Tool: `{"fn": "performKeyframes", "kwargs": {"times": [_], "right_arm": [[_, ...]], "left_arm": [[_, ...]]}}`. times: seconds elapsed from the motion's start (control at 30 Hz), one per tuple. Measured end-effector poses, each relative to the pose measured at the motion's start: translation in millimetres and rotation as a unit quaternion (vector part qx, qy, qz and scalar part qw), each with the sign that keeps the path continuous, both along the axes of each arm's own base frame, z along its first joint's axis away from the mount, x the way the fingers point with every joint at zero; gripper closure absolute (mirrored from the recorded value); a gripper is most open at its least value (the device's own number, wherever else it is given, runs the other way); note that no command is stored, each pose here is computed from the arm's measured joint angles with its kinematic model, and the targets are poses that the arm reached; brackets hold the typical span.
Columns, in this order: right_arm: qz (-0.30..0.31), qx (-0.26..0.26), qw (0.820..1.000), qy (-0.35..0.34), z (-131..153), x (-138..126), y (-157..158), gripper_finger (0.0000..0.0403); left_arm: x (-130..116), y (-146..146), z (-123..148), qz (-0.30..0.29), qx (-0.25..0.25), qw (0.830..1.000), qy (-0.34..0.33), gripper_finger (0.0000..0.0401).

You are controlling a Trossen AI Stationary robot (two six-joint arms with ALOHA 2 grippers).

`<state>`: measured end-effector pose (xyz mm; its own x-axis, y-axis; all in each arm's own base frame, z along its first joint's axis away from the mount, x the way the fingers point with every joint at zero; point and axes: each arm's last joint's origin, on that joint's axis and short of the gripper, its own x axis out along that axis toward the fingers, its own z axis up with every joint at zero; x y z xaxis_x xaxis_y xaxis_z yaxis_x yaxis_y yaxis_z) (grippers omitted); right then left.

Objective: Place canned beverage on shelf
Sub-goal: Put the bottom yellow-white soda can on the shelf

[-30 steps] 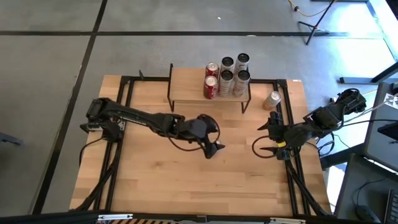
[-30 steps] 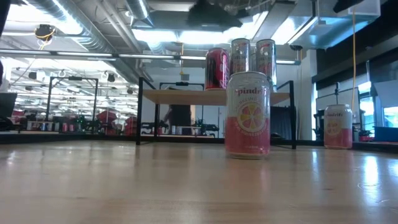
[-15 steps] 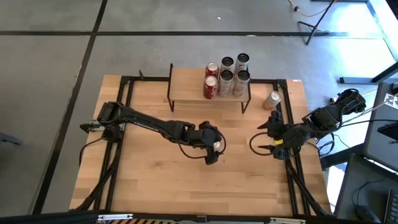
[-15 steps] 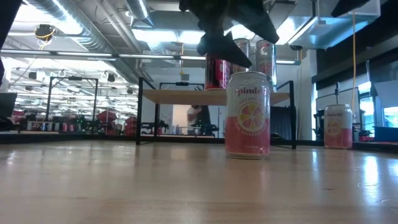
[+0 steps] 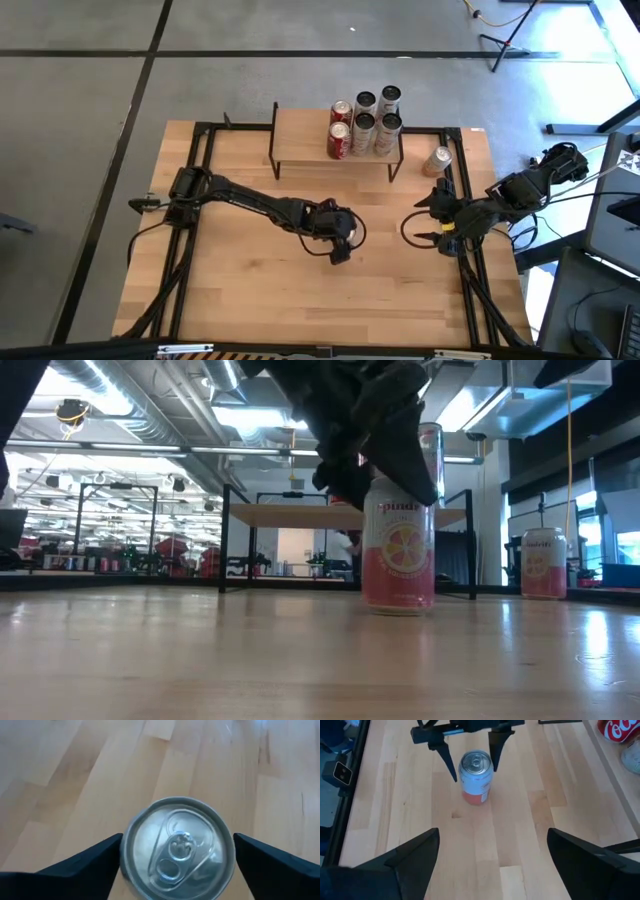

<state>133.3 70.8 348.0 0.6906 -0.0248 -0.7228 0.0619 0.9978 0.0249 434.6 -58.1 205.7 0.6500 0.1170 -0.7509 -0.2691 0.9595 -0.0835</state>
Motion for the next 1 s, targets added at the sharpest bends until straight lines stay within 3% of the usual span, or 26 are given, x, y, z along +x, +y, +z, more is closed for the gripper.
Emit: {"fn": "performKeyframes", "kwargs": {"times": [0.17,0.27,0.4,0.53,0.67,0.9,1.0], "right_arm": [[0.002,-0.002,1.0,0.0,0.1,0.1,0.0,0.0047],[0.014,-0.015,1.0,-0.002,0.2,0.2,0.0,0.0047],[0.019,-0.039,0.999,-0.008,0.7,0.5,-0.8,0.0047],[0.006,-0.066,0.998,-0.019,1.6,1.0,-2.6,0.0047],[-0.053,-0.098,0.993,-0.037,2.9,4.4,-11.9,0.0047],[-0.161,-0.106,0.981,-0.037,3.8,13.1,-39.1,0.0047],[-0.189,-0.092,0.977,-0.027,3.3,15.3,-50.0,0.0047]], "left_arm": [[-0.3,2.1,-0.2,0.03,-0.006,1.0,-0.002,0.0103],[0.3,8.3,0.0,0.058,-0.035,0.998,-0.005,0.0141],[-6.0,17.1,14.3,0.068,-0.075,0.995,-0.004,0.0142],[-23.0,23.9,73.4,0.055,-0.081,0.995,-0.029,0.0142],[-52.4,45.3,137.9,0.041,-0.058,0.997,-0.043,0.0142],[-104.1,113.8,210.5,0.057,-0.013,0.997,-0.044,0.0142],[-117.9,146.2,220.4,0.068,0.03,0.997,-0.028,0.0142]]}}
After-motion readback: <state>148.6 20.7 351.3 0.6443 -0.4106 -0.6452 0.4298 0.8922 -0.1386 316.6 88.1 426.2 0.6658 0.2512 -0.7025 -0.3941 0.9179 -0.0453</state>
